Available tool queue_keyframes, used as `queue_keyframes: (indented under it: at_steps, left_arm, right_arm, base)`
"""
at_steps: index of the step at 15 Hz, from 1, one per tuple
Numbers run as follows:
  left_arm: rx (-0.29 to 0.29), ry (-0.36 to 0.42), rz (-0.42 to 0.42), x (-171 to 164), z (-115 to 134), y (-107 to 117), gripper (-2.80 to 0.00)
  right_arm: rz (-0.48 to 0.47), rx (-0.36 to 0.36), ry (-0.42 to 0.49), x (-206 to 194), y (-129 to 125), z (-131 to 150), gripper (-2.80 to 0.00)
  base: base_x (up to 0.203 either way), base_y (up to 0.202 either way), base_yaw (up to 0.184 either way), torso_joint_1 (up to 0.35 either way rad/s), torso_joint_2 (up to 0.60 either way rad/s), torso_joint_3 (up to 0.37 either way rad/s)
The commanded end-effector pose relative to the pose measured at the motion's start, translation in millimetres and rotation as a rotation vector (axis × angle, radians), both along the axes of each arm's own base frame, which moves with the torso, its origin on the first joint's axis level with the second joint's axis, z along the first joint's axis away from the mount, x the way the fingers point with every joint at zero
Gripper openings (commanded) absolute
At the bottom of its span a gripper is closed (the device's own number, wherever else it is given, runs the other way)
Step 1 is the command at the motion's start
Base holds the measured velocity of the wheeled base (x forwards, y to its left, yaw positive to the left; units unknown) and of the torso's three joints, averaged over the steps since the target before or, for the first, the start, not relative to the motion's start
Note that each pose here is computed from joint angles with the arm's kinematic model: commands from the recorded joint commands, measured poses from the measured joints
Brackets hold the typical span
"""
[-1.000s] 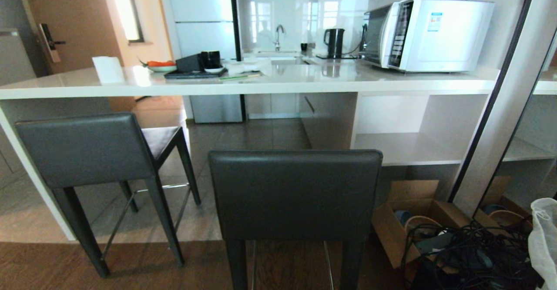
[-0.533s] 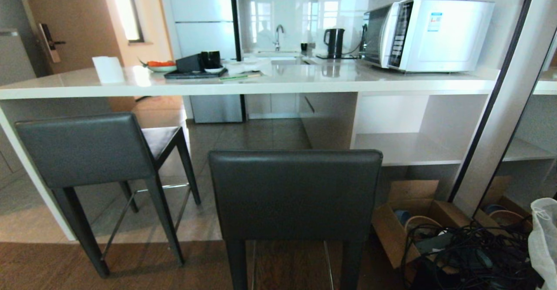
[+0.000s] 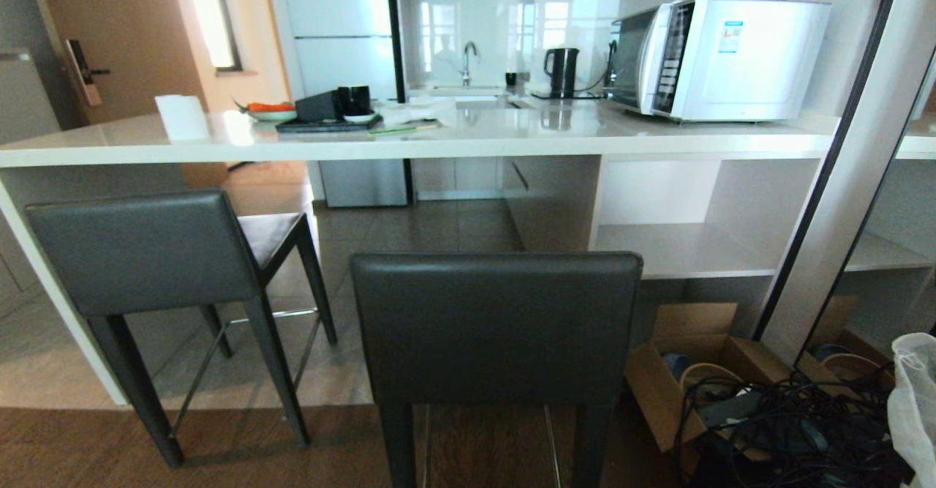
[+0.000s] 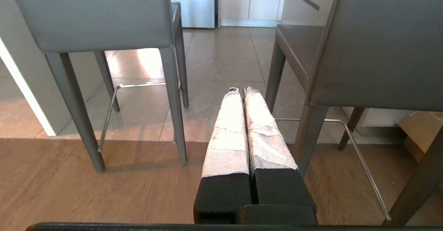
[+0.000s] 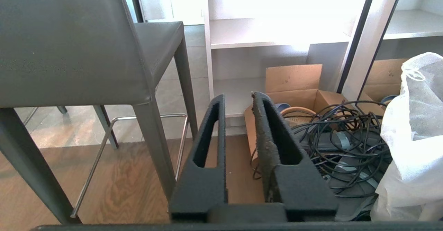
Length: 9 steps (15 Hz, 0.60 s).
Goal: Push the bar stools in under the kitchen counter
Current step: Pull the gray chair out from under the dining table
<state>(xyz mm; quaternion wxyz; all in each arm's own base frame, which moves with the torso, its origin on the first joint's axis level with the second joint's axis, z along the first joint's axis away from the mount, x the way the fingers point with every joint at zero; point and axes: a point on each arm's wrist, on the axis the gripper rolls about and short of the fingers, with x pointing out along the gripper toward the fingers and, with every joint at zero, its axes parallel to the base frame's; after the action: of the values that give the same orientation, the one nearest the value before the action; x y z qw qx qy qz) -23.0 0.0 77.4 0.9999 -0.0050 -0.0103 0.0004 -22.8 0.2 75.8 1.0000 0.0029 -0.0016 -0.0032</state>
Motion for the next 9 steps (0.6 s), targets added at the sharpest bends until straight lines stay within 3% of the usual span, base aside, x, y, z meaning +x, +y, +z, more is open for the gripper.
queue_keyframes:
  at_steps: [1,7,9]
  left_arm:
    - [-0.001,0.010,0.001,0.8,-2.9,0.0,-2.80]
    - [0.001,0.010,-0.001,0.8,-2.9,0.0,-2.80]
    - [0.001,0.010,-0.004,0.8,-2.9,0.0,-2.80]
  right_arm:
    - [0.000,0.000,0.011,0.8,0.0,-2.5,-2.80]
    - [0.000,0.000,0.011,0.8,0.0,-2.5,-2.80]
    - [0.000,0.000,0.011,0.8,0.0,-2.5,-2.80]
  base:
    - [0.000,0.000,0.000,0.000,0.00,0.000]
    - [0.000,0.000,0.000,0.000,0.00,0.000]
    - [0.001,0.094,-0.001,0.002,0.00,0.003]
